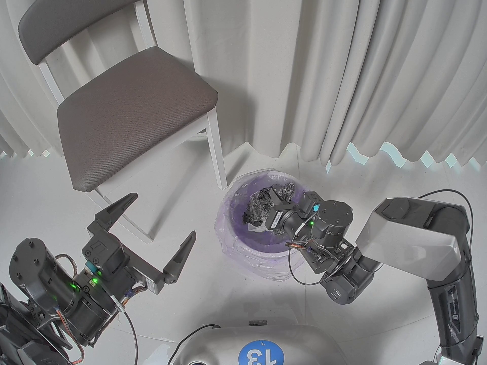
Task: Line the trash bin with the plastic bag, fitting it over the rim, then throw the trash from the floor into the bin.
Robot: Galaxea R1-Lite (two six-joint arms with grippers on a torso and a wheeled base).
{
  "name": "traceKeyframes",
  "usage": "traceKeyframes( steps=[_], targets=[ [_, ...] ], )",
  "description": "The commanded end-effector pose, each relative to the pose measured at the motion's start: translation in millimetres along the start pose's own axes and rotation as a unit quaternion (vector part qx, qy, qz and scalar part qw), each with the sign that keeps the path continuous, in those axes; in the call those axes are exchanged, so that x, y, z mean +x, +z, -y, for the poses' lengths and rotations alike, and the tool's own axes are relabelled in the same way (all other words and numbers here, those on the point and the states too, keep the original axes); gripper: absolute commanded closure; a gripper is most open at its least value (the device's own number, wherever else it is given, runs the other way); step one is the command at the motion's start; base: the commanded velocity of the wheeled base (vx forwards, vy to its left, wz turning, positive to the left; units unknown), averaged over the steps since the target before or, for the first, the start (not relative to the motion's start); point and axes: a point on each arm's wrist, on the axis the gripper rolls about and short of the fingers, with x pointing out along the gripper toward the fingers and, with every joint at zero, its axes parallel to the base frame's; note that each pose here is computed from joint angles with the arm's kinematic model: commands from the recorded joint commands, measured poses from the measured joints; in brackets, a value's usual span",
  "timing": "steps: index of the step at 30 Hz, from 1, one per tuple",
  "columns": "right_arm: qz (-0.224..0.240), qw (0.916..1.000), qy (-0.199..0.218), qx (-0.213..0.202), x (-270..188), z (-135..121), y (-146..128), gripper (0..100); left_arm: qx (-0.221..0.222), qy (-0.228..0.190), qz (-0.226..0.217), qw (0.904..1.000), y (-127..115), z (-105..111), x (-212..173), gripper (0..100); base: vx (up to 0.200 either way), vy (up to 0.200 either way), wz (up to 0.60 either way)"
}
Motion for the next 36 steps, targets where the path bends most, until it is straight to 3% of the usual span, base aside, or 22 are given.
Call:
traceKeyframes(
  steps=[1,9,18,29,36],
  targets=[
    [-0.013,0.9997,-0.017,-0.005,6.9,17.6,-24.4,100,-0.002,0.003,0.006,1.0,1.1,-0.5,0.1,0,0.0,0.0,0.0],
    [-0.01,0.9994,-0.031,-0.007,20.0,35.6,-45.6,100,-0.001,0.0,0.002,1.0,-0.5,0.7,0.7,0,0.0,0.0,0.0],
    [-0.014,0.9992,-0.037,-0.008,18.6,37.8,-42.2,100,-0.001,-0.006,0.002,1.0,-0.7,3.1,-0.9,0,0.0,0.0,0.0],
    [-0.009,0.9999,-0.002,-0.01,-16.3,-7.4,28.6,100,0.0,-0.008,0.001,1.0,-1.0,3.9,-1.1,0,0.0,0.0,0.0],
    [0.001,0.9999,0.007,-0.007,-18.7,-14.1,34.9,100,0.0,-0.009,0.0,1.0,-1.5,4.2,-0.7,0,0.0,0.0,0.0]
  ],
)
